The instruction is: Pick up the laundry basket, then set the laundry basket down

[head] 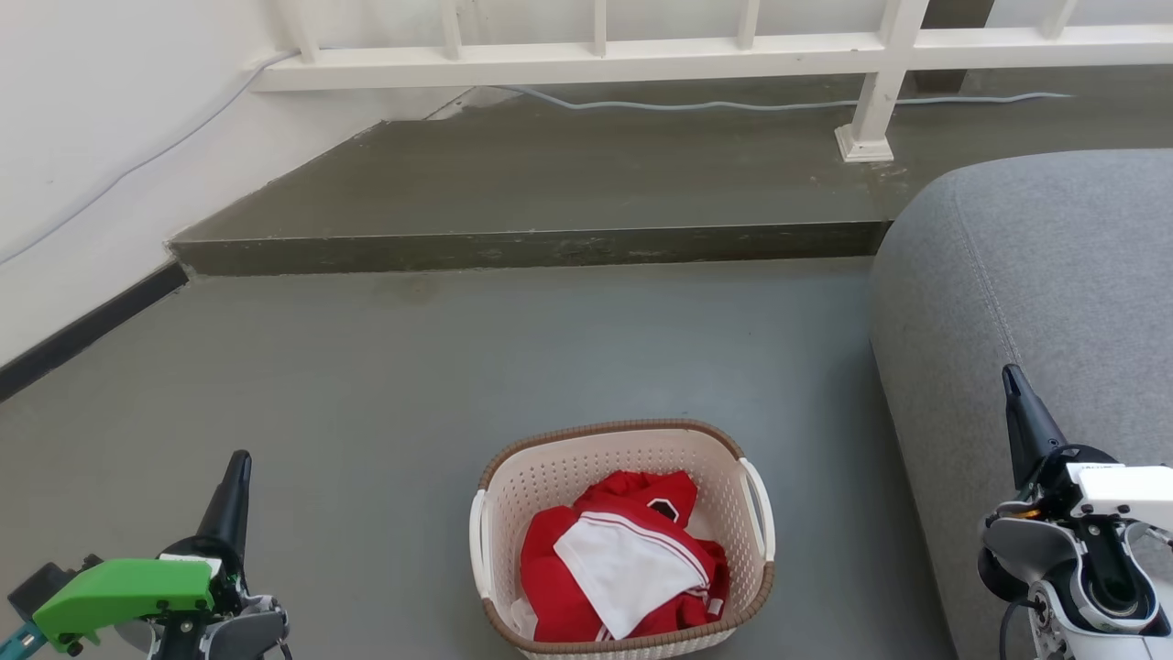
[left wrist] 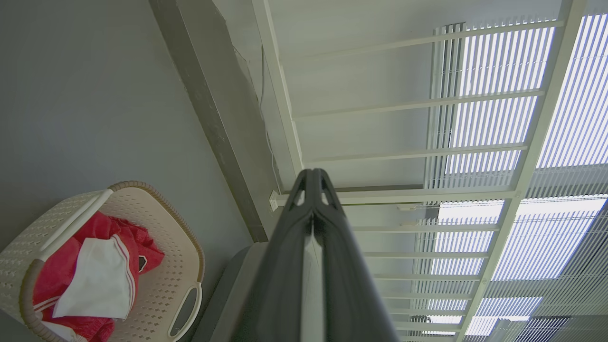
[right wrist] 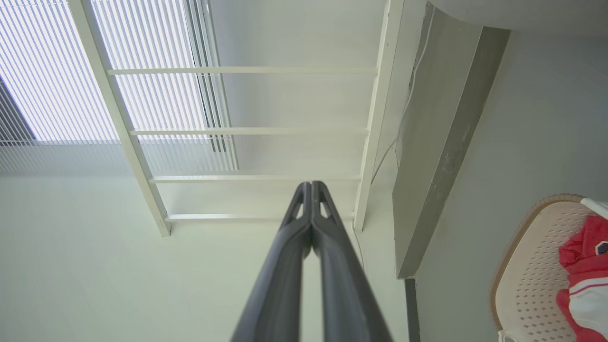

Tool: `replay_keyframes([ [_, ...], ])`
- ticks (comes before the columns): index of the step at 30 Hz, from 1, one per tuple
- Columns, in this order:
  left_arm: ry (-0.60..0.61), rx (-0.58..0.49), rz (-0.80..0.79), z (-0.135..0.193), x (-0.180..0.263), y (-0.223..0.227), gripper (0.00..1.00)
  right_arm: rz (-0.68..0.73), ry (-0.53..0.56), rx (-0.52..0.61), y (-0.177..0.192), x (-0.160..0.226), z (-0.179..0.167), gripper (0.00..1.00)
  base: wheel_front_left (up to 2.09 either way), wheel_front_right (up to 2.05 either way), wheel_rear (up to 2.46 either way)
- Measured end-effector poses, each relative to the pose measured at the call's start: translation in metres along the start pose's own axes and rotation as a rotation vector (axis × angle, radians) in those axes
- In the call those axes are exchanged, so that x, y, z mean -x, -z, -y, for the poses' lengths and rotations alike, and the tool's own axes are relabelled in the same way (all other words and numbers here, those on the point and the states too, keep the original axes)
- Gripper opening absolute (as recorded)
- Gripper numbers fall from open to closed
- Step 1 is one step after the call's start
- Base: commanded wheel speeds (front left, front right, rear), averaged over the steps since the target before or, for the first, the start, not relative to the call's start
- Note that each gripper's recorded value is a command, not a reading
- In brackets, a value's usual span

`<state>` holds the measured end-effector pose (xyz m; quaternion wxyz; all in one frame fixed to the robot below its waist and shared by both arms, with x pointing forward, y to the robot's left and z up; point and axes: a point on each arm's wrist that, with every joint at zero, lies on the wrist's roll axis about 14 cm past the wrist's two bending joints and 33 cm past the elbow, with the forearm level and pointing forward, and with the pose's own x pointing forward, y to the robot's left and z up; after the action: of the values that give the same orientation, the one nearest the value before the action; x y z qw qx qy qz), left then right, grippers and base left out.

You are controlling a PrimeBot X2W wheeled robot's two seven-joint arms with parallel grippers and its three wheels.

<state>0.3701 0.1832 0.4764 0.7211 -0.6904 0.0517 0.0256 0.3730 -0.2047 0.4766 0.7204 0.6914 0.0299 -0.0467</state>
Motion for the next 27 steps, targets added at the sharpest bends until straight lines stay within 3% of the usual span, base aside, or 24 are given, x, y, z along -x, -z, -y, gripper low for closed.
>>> replay_keyframes([
  [4,0.002,0.045,0.005,-0.0004,-0.0002,-0.0022,0.00,0.002,-0.017,-0.046,-0.0005,-0.0009,-0.0038,0.00,0.00,0.00,0.00],
  [27,0.011,0.047,0.007,0.0015,-0.0023,-0.0026,0.00,0.005,-0.011,-0.052,-0.0005,-0.0006,-0.0017,0.00,0.00,0.00,0.00],
])
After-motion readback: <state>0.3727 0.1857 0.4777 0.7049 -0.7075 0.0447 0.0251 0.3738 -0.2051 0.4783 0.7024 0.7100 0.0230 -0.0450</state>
